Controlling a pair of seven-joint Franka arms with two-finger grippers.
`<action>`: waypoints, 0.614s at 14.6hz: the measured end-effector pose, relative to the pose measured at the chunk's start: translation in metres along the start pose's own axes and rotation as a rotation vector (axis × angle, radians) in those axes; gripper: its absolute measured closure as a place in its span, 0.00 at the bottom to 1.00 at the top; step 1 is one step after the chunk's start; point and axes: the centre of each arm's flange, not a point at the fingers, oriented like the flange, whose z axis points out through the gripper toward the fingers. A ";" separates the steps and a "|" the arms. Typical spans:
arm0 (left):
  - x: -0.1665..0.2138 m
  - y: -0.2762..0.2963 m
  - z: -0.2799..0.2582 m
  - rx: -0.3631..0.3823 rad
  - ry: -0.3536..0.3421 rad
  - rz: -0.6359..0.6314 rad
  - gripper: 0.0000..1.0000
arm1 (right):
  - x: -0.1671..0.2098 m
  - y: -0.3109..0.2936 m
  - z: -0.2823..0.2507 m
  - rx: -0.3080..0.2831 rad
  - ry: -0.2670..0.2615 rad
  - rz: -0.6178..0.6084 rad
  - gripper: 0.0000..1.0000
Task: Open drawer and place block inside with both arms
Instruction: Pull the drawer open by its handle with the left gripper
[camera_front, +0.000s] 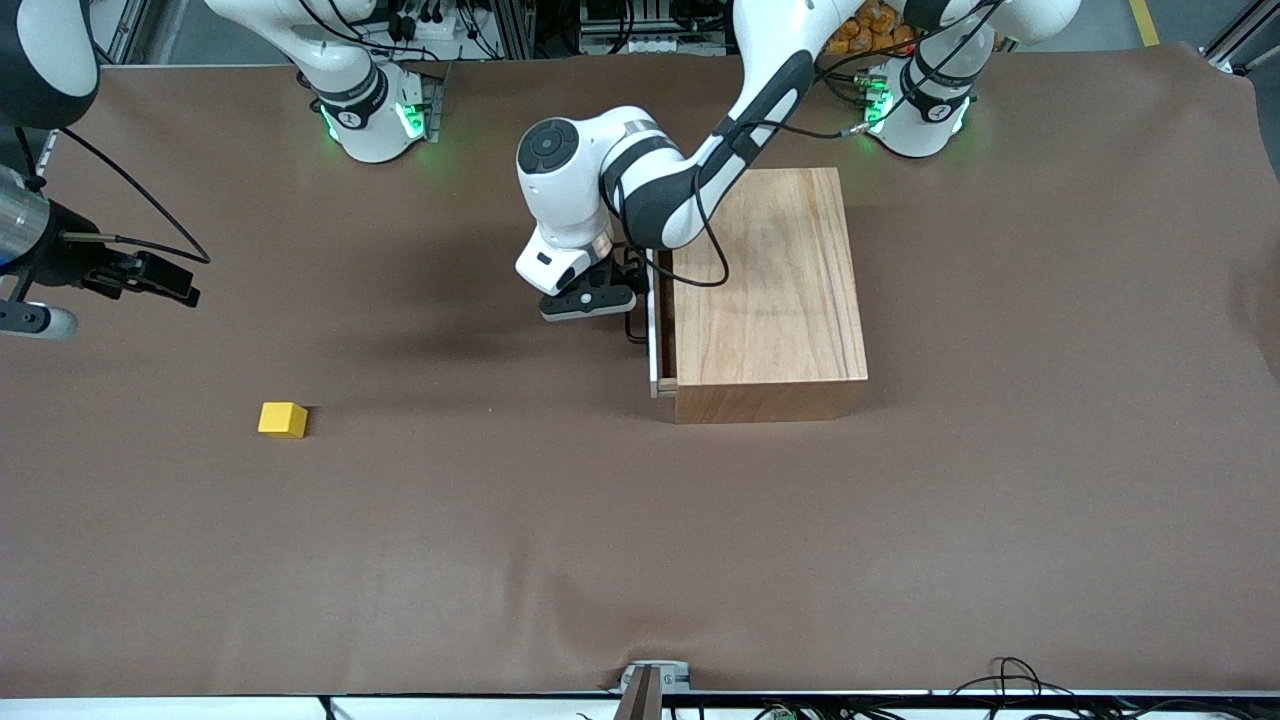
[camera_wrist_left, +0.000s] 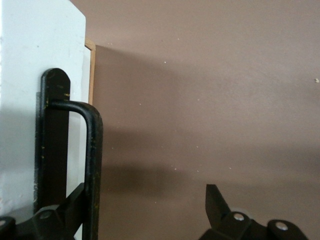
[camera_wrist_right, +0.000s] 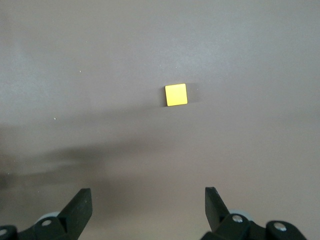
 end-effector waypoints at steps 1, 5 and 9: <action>-0.004 0.003 -0.001 -0.004 0.002 0.006 0.00 | 0.000 0.000 0.000 0.000 0.001 0.000 0.00; -0.021 0.014 -0.004 -0.023 0.010 0.020 0.00 | 0.000 0.001 0.004 0.000 -0.002 0.000 0.00; -0.027 0.019 -0.002 -0.032 0.018 0.019 0.00 | 0.000 0.001 0.004 0.000 -0.002 -0.001 0.00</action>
